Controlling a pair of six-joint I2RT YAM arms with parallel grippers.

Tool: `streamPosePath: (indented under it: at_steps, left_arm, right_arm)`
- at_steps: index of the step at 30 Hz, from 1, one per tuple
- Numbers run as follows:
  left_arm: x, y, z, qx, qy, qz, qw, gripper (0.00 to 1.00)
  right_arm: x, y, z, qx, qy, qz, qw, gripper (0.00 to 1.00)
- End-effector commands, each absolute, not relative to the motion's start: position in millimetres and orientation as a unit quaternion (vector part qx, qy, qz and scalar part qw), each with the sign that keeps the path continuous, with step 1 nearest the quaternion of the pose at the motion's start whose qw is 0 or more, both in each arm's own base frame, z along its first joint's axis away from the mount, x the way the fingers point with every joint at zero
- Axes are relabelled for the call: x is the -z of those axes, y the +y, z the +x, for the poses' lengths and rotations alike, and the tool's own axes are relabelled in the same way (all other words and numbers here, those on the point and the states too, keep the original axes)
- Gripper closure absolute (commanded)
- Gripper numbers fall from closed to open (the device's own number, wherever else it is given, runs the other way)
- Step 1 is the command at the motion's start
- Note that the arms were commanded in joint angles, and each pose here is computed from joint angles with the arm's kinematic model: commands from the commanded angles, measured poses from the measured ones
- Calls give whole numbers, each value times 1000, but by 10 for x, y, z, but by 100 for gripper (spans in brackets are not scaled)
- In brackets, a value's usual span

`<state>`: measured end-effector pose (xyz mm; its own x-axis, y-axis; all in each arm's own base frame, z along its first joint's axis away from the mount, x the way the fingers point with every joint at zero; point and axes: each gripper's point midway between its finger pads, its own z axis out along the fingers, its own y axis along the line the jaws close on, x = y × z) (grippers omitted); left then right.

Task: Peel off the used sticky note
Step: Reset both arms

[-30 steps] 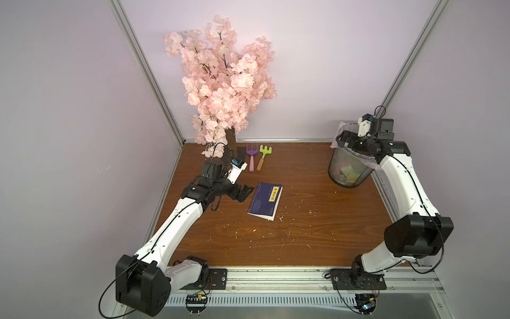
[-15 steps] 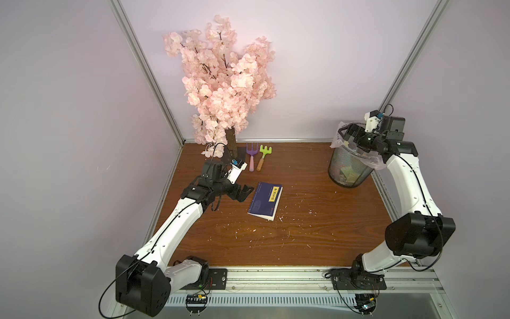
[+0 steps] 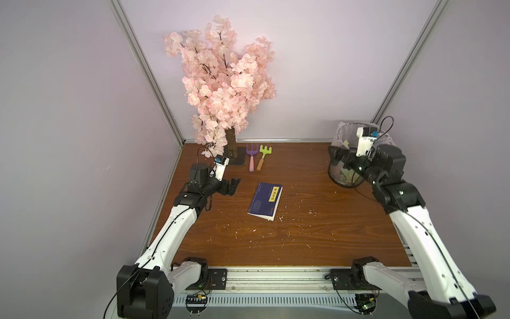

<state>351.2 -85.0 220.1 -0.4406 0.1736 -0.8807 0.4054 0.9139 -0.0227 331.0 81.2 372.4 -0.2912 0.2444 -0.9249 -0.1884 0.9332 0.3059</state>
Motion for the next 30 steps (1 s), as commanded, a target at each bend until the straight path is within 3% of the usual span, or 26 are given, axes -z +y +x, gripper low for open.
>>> streamPosePath:
  at_steps: [1, 6, 11, 19, 30]
  left_arm:
    - [-2298, -650, 3619, 76, 822, 140, 546, 2]
    - [-1872, -609, 3517, 70, 823, 135, 547, 2]
    - [-1669, -477, 3493, 28, 810, 129, 572, 2]
    - [-1494, -425, 3472, 21, 764, 111, 636, 2]
    - [-1317, -116, 3591, 3, 726, 29, 687, 1]
  right_arm:
    - [-3287, 619, 3295, -117, 771, 37, 625, 0]
    - [-2387, 533, 3207, -76, 782, 37, 617, 1]
    - [-2042, 565, 3176, -61, 778, 18, 625, 0]
    - [-1972, 394, 3244, -25, 786, 65, 615, 1]
    - [-2104, 551, 3275, -34, 739, -4, 672, 0]
